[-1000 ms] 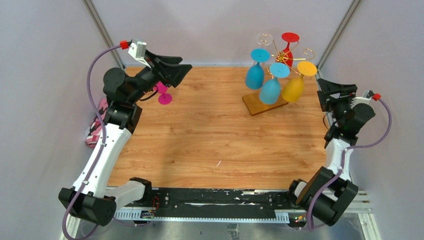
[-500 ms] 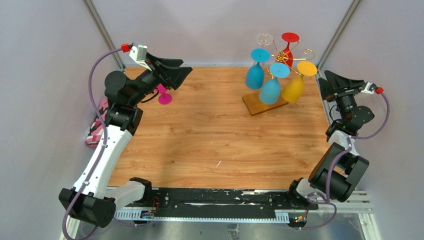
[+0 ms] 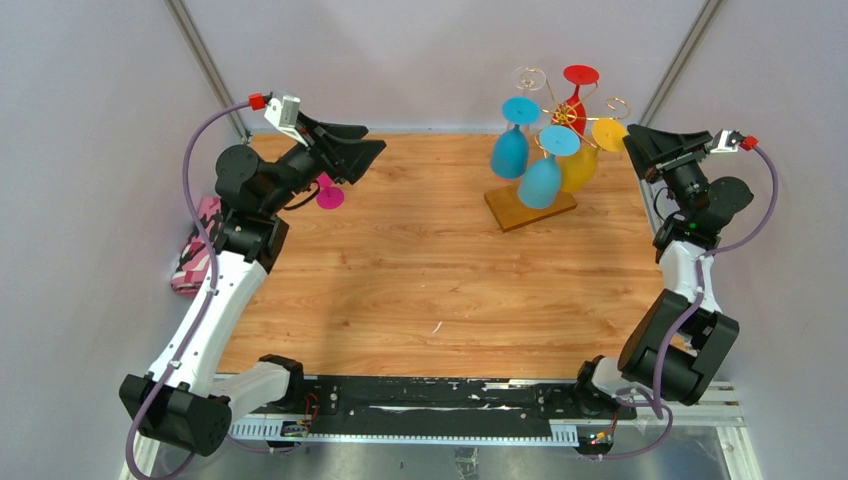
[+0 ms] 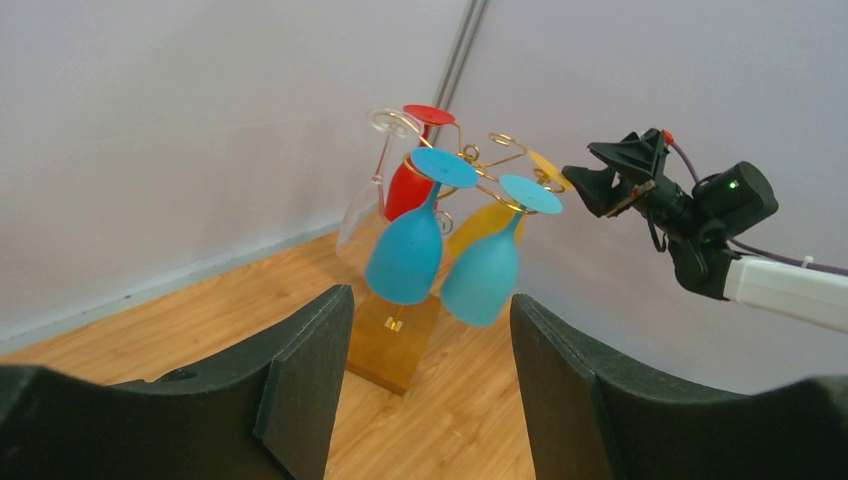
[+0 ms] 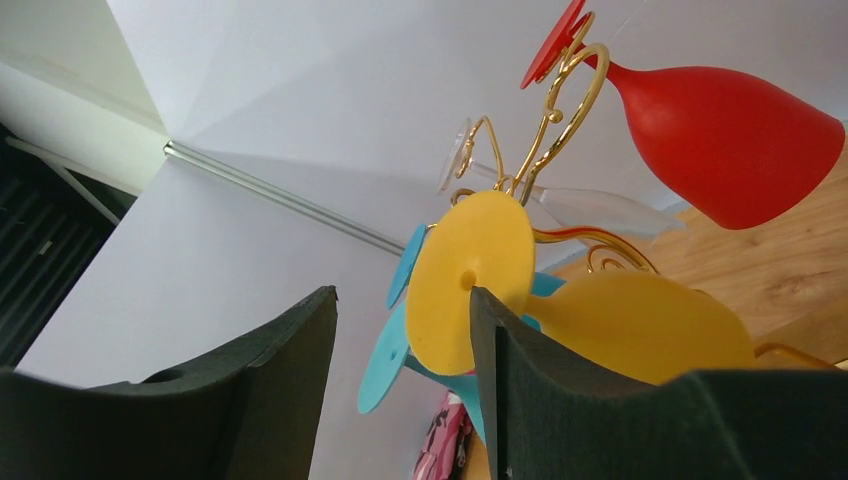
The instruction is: Take the wine glass off the wine glass rack
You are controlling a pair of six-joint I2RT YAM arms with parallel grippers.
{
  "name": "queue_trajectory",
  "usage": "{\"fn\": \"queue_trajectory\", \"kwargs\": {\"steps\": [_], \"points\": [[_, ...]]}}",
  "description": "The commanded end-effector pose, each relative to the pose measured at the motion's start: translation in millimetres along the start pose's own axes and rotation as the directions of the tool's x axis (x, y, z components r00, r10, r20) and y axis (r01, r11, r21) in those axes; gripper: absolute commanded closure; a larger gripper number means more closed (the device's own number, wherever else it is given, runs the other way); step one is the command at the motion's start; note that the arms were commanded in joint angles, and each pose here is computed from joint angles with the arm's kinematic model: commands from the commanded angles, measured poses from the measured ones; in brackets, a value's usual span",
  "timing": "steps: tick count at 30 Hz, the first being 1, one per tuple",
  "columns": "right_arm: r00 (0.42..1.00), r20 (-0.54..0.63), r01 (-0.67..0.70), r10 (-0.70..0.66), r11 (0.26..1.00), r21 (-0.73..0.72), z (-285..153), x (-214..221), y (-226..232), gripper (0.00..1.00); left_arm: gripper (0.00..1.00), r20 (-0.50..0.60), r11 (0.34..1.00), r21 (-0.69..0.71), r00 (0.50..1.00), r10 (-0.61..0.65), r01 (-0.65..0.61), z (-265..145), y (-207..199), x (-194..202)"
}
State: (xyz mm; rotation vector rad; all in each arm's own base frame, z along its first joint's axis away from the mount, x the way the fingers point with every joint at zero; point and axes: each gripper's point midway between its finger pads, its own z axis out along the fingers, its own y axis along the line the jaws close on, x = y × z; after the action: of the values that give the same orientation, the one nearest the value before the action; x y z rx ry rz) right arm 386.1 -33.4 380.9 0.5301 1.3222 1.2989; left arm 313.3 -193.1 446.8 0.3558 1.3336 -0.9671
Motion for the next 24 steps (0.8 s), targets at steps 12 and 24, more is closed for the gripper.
{"fn": "queue_trajectory", "kwargs": {"steps": [12, 24], "points": [[0.987, 0.047, 0.152, -0.153, 0.988, 0.022, -14, 1, 37, 0.44, 0.37, 0.017, 1.000, 0.004, 1.000, 0.024, -0.025, 1, -1, -3], [0.981, 0.072, 0.171, -0.183, 0.975, 0.139, -28, -12, 16, 0.46, 0.37, 0.011, 1.000, -0.003, 1.000, 0.009, -0.009, 3, 3, 0]]}}
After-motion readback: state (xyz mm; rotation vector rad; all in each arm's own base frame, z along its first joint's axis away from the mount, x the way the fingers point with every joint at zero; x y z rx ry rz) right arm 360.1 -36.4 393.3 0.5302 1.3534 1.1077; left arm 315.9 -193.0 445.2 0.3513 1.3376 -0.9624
